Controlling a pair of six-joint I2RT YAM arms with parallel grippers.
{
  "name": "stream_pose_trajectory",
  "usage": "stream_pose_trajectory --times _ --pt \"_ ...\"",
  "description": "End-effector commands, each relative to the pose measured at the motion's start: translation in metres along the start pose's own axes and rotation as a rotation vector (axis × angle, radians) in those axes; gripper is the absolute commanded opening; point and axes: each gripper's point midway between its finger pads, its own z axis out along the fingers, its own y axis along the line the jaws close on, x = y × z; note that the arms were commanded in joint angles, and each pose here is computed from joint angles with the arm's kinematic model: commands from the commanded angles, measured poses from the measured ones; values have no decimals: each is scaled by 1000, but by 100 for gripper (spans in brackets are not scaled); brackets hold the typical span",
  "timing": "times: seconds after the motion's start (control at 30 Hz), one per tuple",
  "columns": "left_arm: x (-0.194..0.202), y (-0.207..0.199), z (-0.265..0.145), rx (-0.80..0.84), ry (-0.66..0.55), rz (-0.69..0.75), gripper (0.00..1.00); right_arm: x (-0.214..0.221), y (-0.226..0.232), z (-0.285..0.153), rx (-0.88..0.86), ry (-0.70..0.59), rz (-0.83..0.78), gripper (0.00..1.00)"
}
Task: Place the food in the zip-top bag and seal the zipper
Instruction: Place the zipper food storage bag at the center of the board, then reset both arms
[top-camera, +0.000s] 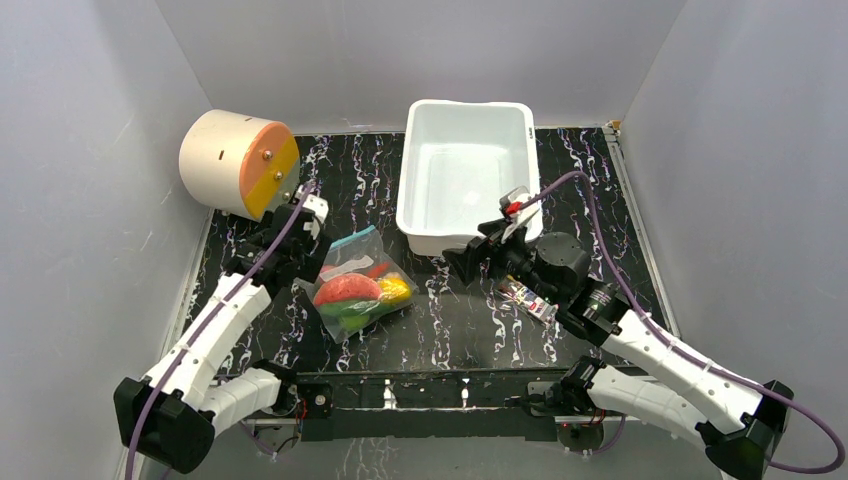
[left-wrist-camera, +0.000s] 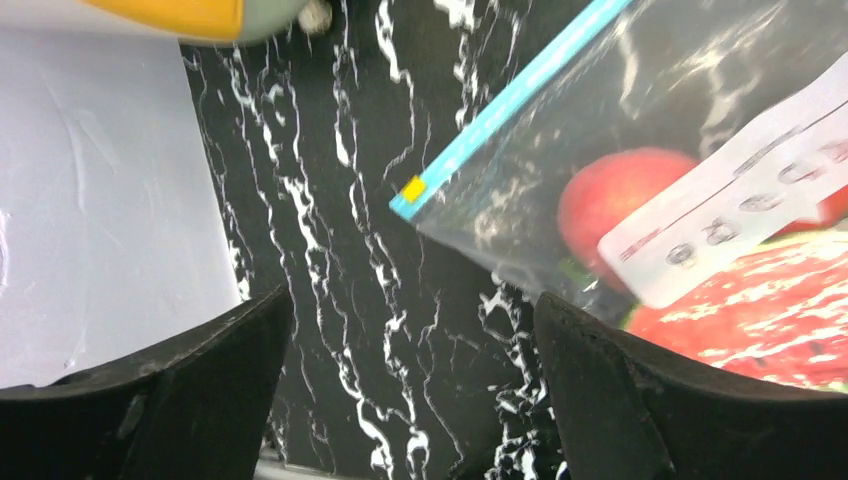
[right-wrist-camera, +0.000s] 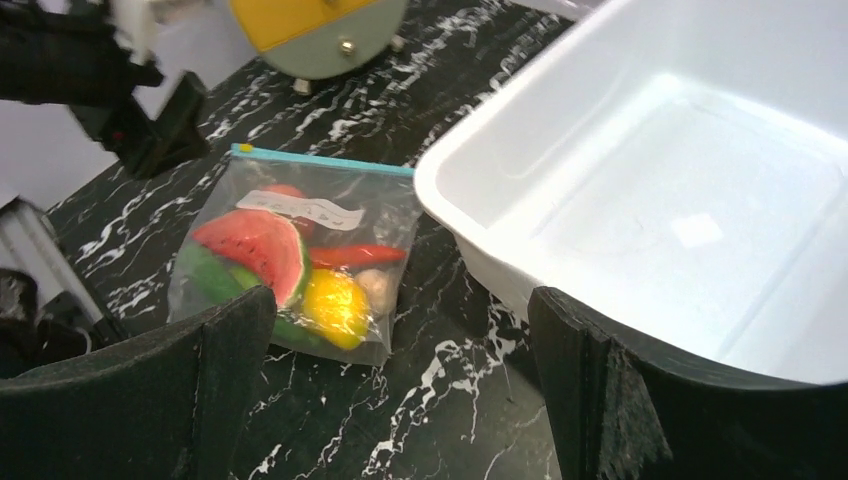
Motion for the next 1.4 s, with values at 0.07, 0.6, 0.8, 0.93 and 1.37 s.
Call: stream_pose_trajectory --times 0.07,0.6,0.8,0.93,1.37 --pt "-59 7 -25 62 -161 -169 98 -21 -51 -11 376 0 233 98" --pt "-170 -40 -142 682 -606 -629 98 -56 -62 -39 493 -101 411 98" --pt "-161 -51 -133 711 -557 -714 98 -58 -52 -39 452 -62 437 98" --pt "-163 -63 -139 795 -623 -694 98 -44 -50 -40 445 -29 452 98" --pt "-156 -63 -129 757 -627 -677 98 -35 -46 -41 420 -30 481 98"
